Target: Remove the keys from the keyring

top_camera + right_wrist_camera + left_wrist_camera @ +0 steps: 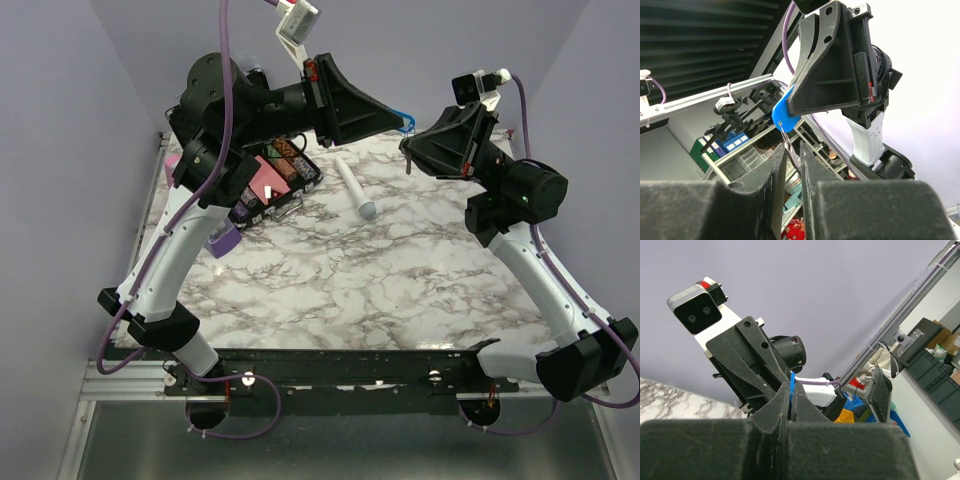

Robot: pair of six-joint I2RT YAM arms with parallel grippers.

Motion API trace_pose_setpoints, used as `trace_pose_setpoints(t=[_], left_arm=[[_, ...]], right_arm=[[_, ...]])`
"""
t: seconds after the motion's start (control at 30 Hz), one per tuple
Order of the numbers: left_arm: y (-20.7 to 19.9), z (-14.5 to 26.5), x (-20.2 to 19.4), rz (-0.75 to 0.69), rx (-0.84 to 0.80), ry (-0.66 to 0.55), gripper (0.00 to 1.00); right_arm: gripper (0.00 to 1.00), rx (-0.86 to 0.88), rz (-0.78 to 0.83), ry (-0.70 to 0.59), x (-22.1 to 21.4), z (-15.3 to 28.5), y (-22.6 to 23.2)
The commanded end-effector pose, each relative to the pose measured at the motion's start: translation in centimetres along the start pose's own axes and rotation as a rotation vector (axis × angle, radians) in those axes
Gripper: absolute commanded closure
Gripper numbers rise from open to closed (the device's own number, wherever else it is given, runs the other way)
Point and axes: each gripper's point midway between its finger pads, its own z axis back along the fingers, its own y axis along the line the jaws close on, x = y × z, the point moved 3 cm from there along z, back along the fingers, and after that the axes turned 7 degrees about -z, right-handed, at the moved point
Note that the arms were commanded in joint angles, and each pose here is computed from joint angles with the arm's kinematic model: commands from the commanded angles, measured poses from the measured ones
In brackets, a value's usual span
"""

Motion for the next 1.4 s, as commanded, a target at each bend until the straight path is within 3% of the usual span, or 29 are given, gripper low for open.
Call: trace_pose_setpoints(t=[0.0,0.2,0.3,0.53,0.6,0.83,0.93,1.13,1.37], left_arm=[[-1.3,0.9,0.8,-0.038,0.003,-0.027,1.0],[-1.3,0.9,0.6,-0.039,0.003,-0.023,1.0],[-1.5,1.1,0.6,-0.047,0.004,-0.022,1.0],[-1.0,2.1,-0.3,-0.074,0.063,-0.004,0.97],[-1.0,2.6,-0.7,-0.082,0.091,-0.001,0.86],[-0.8,4.8,-1.7,-0.131,0.198,0.021,0.28],[-0.8,6.0,-2.2,-0.157,0.248,0.046,0.15],[-0.9,8.5,-3.1,-0.242,0.35,0.111,0.15],[-1.7,9.9,-4.2,-0.27,0.355,0.214,0.23]], right_arm=[[0.77,0.007,0.028,0.013,-0.3,-0.1,0.4],[0.87,0.002,0.027,0.012,-0.3,-0.1,0.3],[0.99,-0.005,0.028,0.016,-0.3,-0.1,0.2],[0.99,-0.026,0.038,0.03,-0.8,0.0,0.3],[0.99,-0.049,0.041,0.042,-1.0,0.0,0.0],[0.99,-0.207,0.069,0.088,-2.0,0.7,-1.4],[0.99,-0.278,0.089,0.112,-2.3,1.0,-2.0],[0.99,-0.45,0.16,0.217,-3.0,2.1,-3.5],[0.99,-0.592,0.161,0.314,-4.0,3.7,-4.7]])
